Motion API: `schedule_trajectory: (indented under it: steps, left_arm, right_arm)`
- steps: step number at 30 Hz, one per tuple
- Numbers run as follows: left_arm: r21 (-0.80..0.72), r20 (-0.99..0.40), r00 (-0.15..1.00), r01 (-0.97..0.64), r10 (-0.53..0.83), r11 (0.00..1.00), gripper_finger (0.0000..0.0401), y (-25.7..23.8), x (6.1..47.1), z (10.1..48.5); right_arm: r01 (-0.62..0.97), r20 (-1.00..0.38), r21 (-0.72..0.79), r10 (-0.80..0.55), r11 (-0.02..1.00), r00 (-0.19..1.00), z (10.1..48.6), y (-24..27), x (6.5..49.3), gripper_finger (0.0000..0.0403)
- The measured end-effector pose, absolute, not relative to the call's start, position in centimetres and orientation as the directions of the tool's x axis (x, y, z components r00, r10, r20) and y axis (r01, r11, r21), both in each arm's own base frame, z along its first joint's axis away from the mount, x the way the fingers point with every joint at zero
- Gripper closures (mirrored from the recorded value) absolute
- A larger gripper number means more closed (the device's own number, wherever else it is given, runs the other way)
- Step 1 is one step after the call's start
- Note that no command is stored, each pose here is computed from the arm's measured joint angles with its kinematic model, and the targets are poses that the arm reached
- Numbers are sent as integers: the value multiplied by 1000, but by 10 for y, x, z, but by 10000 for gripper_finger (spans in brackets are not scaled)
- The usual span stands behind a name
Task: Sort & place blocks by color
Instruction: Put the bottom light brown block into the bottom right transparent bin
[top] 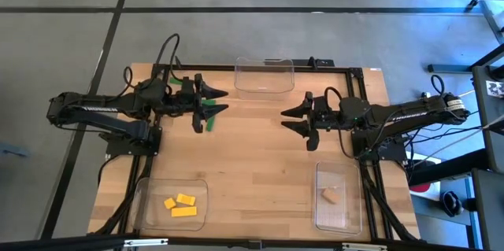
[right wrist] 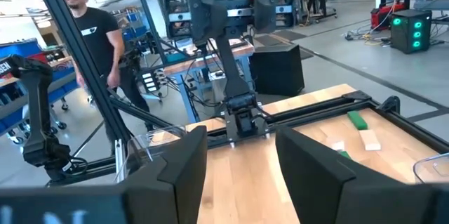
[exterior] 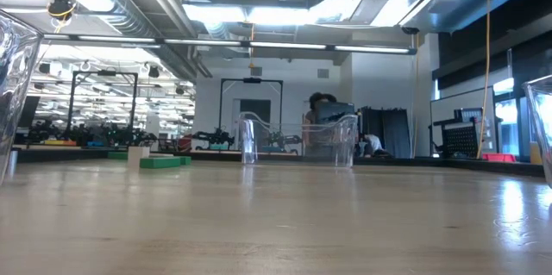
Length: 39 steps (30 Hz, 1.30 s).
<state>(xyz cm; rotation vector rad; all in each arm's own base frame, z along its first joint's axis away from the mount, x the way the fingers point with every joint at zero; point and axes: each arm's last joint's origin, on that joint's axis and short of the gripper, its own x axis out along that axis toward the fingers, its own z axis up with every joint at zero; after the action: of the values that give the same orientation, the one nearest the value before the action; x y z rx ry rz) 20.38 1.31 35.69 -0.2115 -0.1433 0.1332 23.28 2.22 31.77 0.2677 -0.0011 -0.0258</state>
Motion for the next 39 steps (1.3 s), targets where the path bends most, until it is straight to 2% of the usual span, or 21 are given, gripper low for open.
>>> schedule_trajectory:
  steps: [4,8,13,19,25,32,39]
  left_arm:
    - [-370,104,954,-225,281,901,197,18,204,355]
    - [-393,-90,891,-443,446,806,197,33,201,346]
    - [-264,-482,661,-735,575,624,196,61,188,316]
    - [-150,-760,389,-884,520,442,160,87,173,257]
    - [-137,-846,267,-945,460,297,125,98,161,210]
    - [-181,-851,214,-977,480,116,121,107,155,175]
    - [-196,-843,204,-978,497,70,120,117,159,153]
  right_arm:
    - [26,-2,264,-26,964,1000,318,22,233,228]
    - [26,-4,280,-26,960,1000,318,22,233,228]
    - [27,-5,280,-26,960,1000,317,22,233,228]
    - [27,-5,281,-27,959,1000,317,22,233,228]
    - [29,-4,282,-29,959,1000,318,22,233,228]
    - [52,-4,282,-53,958,999,318,21,233,228]
    - [52,-4,283,-53,958,999,318,21,233,228]
